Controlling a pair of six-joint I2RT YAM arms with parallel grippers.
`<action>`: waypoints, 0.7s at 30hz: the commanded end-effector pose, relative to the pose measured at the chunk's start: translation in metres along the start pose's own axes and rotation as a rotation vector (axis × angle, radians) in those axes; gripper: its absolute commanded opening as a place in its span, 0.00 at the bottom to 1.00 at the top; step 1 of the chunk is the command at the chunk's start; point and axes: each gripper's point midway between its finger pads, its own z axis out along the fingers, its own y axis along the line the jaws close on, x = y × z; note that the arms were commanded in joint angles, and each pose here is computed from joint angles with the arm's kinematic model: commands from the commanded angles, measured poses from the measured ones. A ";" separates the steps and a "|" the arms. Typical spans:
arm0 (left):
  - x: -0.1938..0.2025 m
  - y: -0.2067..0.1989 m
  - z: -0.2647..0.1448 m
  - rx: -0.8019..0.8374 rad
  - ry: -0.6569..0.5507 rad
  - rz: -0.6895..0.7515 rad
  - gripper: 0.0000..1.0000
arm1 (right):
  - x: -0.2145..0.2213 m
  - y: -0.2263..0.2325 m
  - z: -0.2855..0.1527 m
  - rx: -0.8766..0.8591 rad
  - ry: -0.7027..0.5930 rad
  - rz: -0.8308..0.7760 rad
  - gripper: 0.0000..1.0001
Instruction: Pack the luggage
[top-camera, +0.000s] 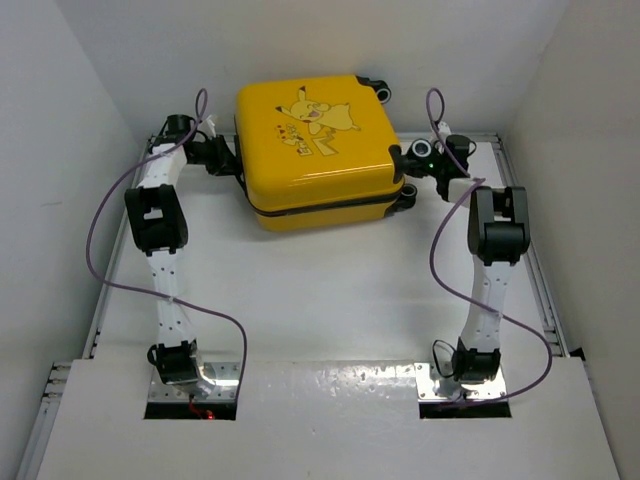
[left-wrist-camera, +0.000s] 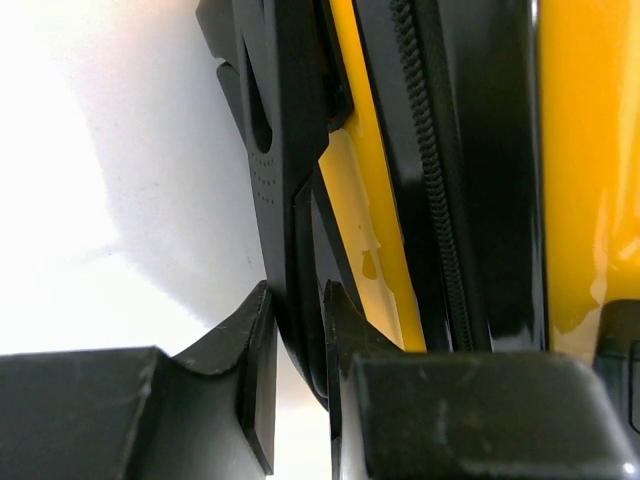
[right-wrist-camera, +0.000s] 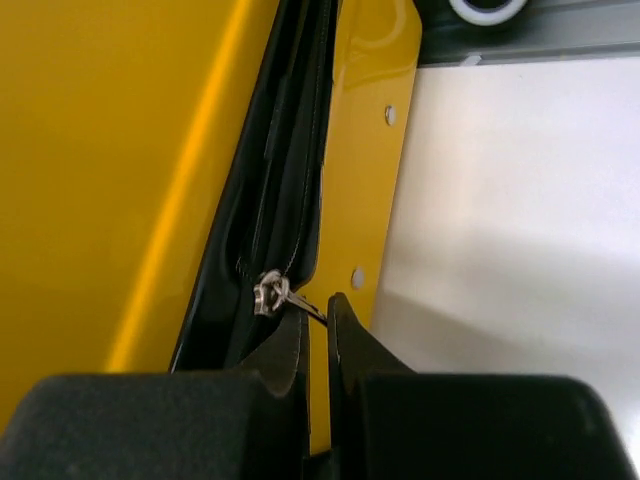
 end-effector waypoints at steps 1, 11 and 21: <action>-0.003 0.129 0.006 -0.330 -0.074 0.138 0.00 | -0.102 -0.036 0.027 0.228 -0.369 -0.068 0.00; -0.016 0.066 0.013 -0.203 -0.105 0.173 0.00 | -0.068 -0.035 0.093 0.210 -0.294 -0.002 0.00; -0.086 0.000 -0.064 -0.213 -0.323 0.212 0.83 | -0.012 0.079 0.060 -0.100 -0.020 0.200 0.26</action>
